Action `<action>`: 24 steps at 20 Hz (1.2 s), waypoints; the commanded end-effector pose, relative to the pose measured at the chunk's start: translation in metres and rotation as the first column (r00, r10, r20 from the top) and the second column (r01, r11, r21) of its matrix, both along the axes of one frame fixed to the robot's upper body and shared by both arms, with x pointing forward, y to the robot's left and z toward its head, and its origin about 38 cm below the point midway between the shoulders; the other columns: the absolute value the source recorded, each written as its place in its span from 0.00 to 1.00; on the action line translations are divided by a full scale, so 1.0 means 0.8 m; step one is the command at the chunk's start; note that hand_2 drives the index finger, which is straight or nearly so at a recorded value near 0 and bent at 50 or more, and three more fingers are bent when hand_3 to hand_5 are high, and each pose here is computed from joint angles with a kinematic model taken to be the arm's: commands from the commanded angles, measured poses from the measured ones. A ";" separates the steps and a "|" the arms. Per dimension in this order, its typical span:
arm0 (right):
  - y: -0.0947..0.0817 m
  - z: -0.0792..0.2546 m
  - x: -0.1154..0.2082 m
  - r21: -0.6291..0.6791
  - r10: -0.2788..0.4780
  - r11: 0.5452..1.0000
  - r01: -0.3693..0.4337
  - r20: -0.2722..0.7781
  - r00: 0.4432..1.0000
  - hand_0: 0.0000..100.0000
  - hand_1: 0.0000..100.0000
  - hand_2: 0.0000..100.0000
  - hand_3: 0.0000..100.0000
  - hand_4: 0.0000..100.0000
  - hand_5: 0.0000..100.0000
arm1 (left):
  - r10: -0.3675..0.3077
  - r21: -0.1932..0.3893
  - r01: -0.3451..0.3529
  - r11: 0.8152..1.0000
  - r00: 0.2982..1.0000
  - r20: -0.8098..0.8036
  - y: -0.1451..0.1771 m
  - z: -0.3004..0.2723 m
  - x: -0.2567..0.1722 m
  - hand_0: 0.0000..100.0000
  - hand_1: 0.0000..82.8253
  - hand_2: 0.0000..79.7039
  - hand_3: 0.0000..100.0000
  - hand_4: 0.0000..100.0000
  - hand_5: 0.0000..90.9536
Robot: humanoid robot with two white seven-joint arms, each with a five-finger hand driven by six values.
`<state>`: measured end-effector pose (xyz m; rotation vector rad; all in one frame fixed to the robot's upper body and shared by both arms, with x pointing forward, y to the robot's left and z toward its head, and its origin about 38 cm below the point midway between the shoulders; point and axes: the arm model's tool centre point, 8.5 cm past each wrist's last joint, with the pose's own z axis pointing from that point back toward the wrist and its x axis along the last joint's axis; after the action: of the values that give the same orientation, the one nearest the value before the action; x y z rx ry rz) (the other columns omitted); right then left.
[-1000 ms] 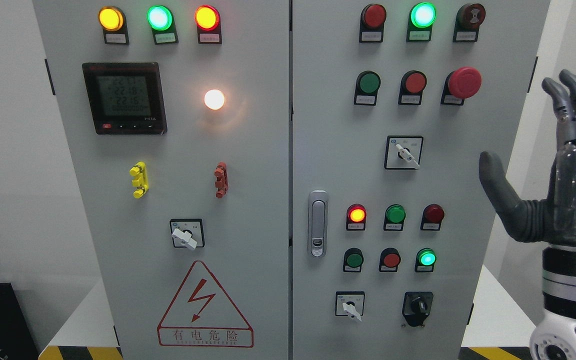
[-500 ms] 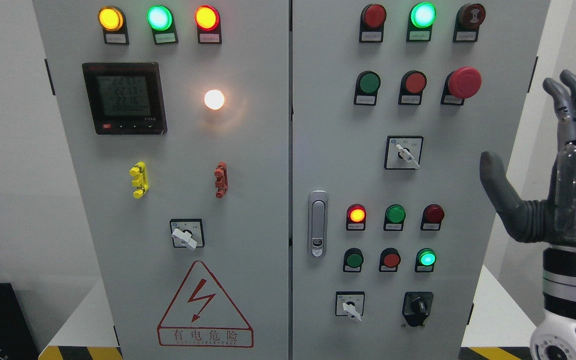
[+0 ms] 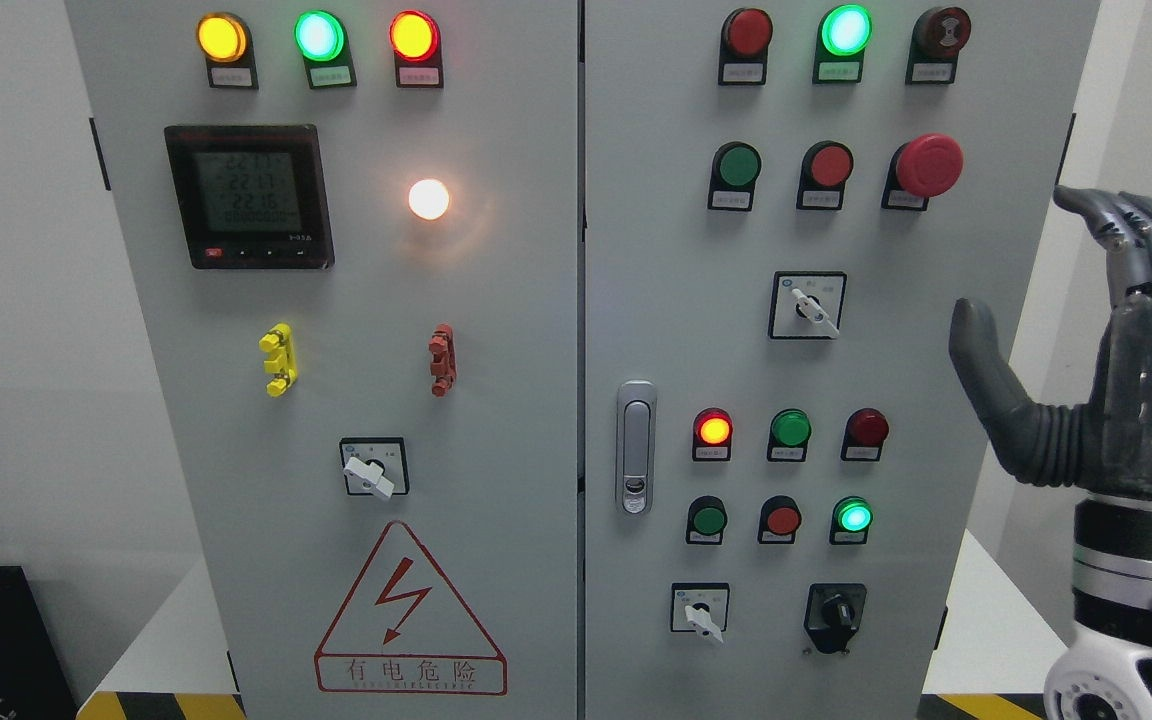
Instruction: Rotate and turn off gray switch
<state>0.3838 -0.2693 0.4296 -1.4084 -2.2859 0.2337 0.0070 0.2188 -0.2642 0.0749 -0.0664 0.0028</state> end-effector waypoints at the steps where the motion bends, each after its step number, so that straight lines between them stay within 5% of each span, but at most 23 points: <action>1: 0.020 -0.009 0.007 0.059 0.044 0.997 -0.042 -0.028 0.999 0.31 0.42 0.29 0.72 0.84 0.96 | 0.027 -0.001 -0.027 1.000 0.999 0.035 0.000 0.000 0.018 0.12 0.47 0.00 0.00 0.00 0.00; 9: 0.036 -0.018 0.016 0.132 0.060 0.990 -0.047 -0.092 0.994 0.14 0.40 0.46 0.93 0.96 1.00 | 0.025 -0.001 -0.025 1.000 0.999 0.036 0.000 0.000 0.019 0.12 0.47 0.00 0.00 0.00 0.00; 16: 0.061 -0.037 0.023 0.200 0.166 0.971 -0.134 -0.149 0.975 0.11 0.45 0.50 0.95 0.99 1.00 | 0.025 -0.001 -0.025 1.000 0.999 0.036 0.000 0.000 0.019 0.12 0.47 0.00 0.00 0.00 0.00; 24: 0.068 -0.048 0.035 0.235 0.164 0.965 -0.115 -0.201 0.966 0.09 0.46 0.52 0.95 0.99 1.00 | 0.025 -0.001 -0.025 1.000 0.999 0.036 0.000 0.000 0.019 0.12 0.47 0.00 0.00 0.00 0.00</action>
<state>0.4041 -0.2351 0.3984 -1.1248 -2.1641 0.1313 0.0070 0.2186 -0.2642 0.0718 -0.0662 0.0027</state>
